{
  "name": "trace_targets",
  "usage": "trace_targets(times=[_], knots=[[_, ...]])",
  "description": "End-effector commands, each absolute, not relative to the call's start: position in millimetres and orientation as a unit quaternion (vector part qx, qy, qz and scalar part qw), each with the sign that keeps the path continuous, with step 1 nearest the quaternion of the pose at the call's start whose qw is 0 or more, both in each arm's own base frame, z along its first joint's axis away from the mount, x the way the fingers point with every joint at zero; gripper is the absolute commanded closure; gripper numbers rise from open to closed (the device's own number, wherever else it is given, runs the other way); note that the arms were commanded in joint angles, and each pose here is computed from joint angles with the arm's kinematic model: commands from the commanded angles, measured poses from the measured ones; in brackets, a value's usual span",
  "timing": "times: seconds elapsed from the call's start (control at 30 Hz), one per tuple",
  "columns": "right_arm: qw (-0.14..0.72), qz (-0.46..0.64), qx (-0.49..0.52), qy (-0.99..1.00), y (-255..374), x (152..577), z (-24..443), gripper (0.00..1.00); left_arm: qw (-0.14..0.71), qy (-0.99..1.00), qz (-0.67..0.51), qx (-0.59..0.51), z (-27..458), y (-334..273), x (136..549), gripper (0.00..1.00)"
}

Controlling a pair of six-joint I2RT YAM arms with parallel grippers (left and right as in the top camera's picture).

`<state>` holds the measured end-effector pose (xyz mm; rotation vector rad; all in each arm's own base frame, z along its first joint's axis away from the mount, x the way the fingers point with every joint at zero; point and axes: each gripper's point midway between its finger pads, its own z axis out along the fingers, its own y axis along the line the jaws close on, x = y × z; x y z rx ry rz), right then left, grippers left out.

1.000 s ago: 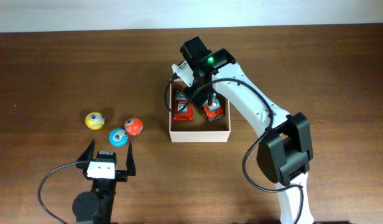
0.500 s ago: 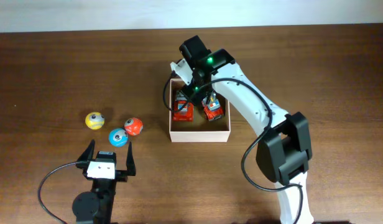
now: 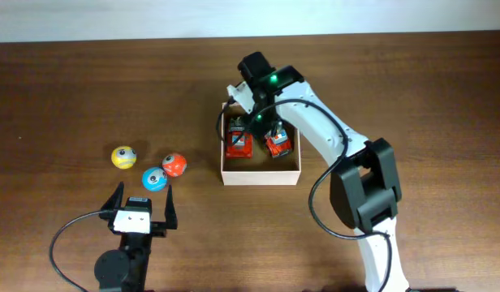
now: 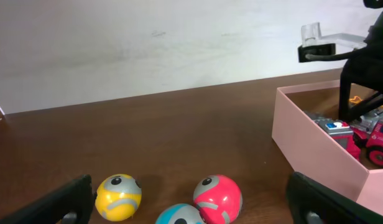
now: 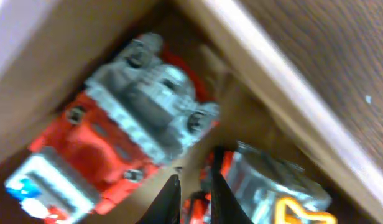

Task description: Pack container

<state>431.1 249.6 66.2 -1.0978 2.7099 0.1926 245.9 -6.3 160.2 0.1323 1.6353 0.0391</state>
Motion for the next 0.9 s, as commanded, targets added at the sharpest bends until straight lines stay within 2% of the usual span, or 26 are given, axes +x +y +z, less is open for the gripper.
trace_targets(times=[0.0,0.87], knots=[[0.104,0.069,-0.363,0.923,237,438,63,0.88,0.682,0.729,0.026,0.062,159,-5,246,0.01],[0.11,0.04,-0.334,0.935,218,450,62,0.88,0.682,0.729,0.026,0.062,159,-5,246,0.01]])
